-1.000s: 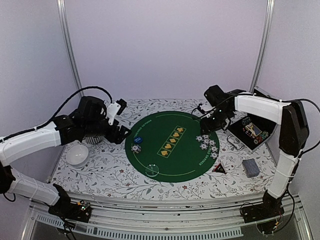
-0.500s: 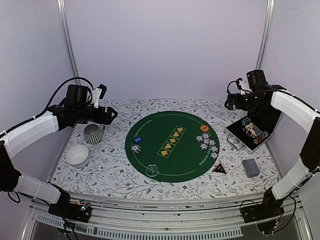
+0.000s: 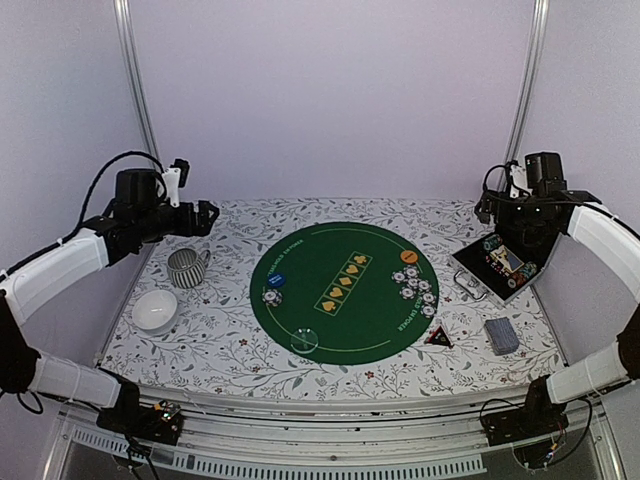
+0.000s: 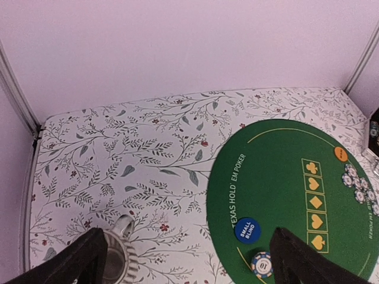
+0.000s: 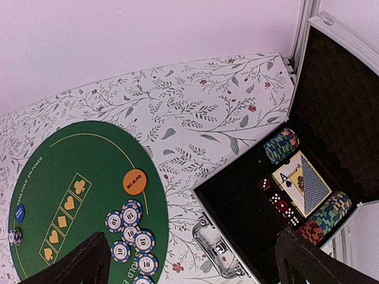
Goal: Distribute texas hold em gaming equipment
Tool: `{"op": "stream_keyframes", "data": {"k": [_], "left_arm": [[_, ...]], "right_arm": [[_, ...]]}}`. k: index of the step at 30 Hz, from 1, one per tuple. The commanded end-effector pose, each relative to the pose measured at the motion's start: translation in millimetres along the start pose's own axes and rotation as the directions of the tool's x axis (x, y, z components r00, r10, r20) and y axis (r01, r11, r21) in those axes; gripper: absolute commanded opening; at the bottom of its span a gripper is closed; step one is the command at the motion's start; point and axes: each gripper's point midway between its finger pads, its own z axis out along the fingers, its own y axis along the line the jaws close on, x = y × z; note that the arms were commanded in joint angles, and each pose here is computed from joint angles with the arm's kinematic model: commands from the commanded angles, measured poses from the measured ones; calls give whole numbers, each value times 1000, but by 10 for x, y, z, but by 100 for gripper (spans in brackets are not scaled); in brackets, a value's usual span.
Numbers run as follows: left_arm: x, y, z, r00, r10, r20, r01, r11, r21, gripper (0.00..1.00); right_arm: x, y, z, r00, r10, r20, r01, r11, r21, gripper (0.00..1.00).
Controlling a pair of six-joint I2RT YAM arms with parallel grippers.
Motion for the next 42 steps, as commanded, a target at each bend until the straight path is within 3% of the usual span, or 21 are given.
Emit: {"op": "stream_keyframes", "data": {"k": [1, 8, 12, 18, 20, 22, 25, 29, 32, 36, 39, 42], "left_arm": [[-227, 54, -208, 993, 38, 114, -36, 999, -25, 98], [-121, 232, -151, 994, 75, 81, -65, 991, -117, 98], [-81, 228, -109, 995, 72, 62, -65, 992, -107, 98], [-84, 157, -125, 995, 72, 65, -68, 996, -66, 98], [-102, 115, -136, 995, 72, 71, -69, 997, -42, 98], [-110, 102, -146, 994, 76, 76, -73, 997, -35, 98], [-101, 119, -152, 994, 82, 76, -79, 996, -46, 98], [-74, 118, -131, 993, 93, 68, -90, 995, -45, 98], [-54, 125, -110, 994, 95, 59, -92, 995, -46, 98], [-28, 91, -88, 994, 94, 50, -93, 995, -26, 98], [-25, 88, -84, 995, 92, 48, -91, 996, -22, 98], [-39, 56, -95, 995, 86, 52, -86, 996, -5, 98]], "right_arm": [[62, -60, -89, 1000, 20, 19, -20, 1000, 23, 99], [176, -36, -70, 998, 9, -60, -9, 1000, 7, 99], [521, -30, 78, 972, 41, -231, -42, 999, 1, 99], [944, -29, 225, 924, 97, -370, -103, 995, 2, 99], [893, -164, 339, 925, 91, -369, -70, 995, 69, 99], [575, -203, 511, 942, 101, -319, -85, 994, 62, 98], [332, -369, 805, 946, 133, -297, -111, 990, 90, 89], [476, -757, 1015, 930, 107, -350, -13, 965, 261, 75], [530, -1012, 1064, 922, 111, -371, 16, 946, 324, 73], [784, -1049, 1003, 895, 157, -418, -23, 952, 306, 68], [950, -955, 826, 879, 183, -440, -61, 959, 277, 74], [966, -824, 691, 876, 193, -441, -99, 969, 227, 97]]}}
